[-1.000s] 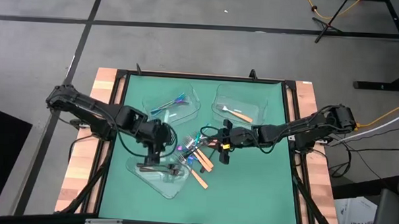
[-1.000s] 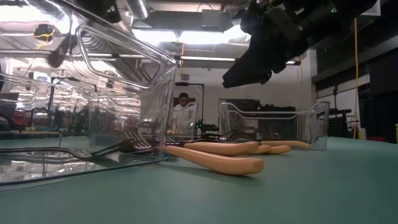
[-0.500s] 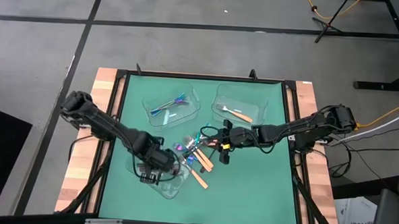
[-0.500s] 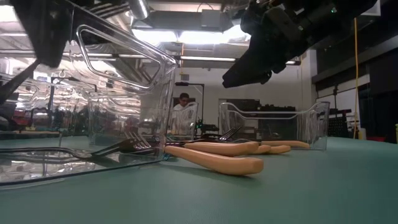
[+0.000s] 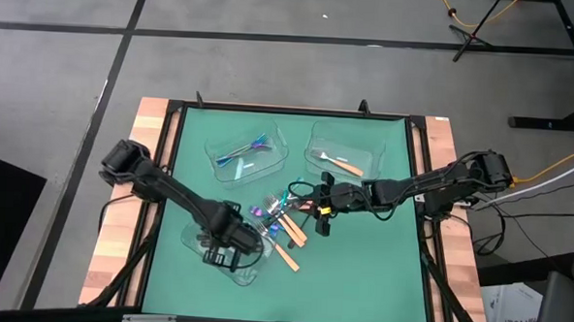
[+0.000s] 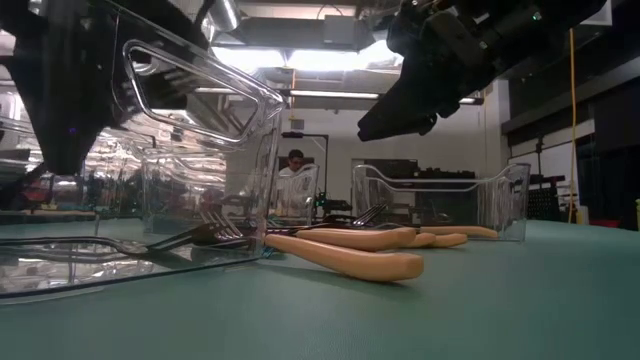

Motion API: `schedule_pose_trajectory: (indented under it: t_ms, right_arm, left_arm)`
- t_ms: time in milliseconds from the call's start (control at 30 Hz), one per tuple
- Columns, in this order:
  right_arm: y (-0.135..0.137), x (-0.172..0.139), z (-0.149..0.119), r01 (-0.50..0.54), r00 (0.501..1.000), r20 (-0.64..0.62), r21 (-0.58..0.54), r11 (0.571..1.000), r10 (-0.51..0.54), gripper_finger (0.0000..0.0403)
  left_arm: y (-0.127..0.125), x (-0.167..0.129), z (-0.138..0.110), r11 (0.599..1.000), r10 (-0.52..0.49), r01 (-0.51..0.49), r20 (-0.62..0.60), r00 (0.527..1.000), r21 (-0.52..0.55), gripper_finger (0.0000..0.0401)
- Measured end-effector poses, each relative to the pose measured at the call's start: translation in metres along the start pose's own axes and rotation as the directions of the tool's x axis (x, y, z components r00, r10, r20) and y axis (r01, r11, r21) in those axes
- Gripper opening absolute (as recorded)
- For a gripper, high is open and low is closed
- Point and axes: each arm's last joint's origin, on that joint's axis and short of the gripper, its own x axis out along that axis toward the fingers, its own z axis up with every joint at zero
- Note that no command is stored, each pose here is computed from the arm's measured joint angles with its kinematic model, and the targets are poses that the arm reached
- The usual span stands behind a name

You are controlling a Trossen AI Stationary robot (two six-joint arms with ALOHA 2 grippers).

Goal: Sort silverware by color (type)
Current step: Put the black fork into the bottom transparent bin

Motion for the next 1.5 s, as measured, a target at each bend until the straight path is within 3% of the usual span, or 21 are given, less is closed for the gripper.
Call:
schedule_pose_trajectory:
  t_ms: [1300, 1500]
  right_arm:
    - [0.0000, 0.0000, 0.0000, 0.000, 1.000, 0.000, 0.000, 1.000, 0.000, 0.0154]
    - [0.0000, 0.0000, 0.0000, 0.000, 1.000, 0.000, 0.000, 1.000, 0.000, 0.0154]
  left_arm:
    - [0.0015, 0.0103, 0.0079, 0.999, 0.037, -0.037, 0.012, 0.999, -0.008, 0.0010]
    - [0.0015, 0.0103, 0.0079, 0.999, 0.037, -0.037, 0.012, 0.999, -0.009, 0.0045]
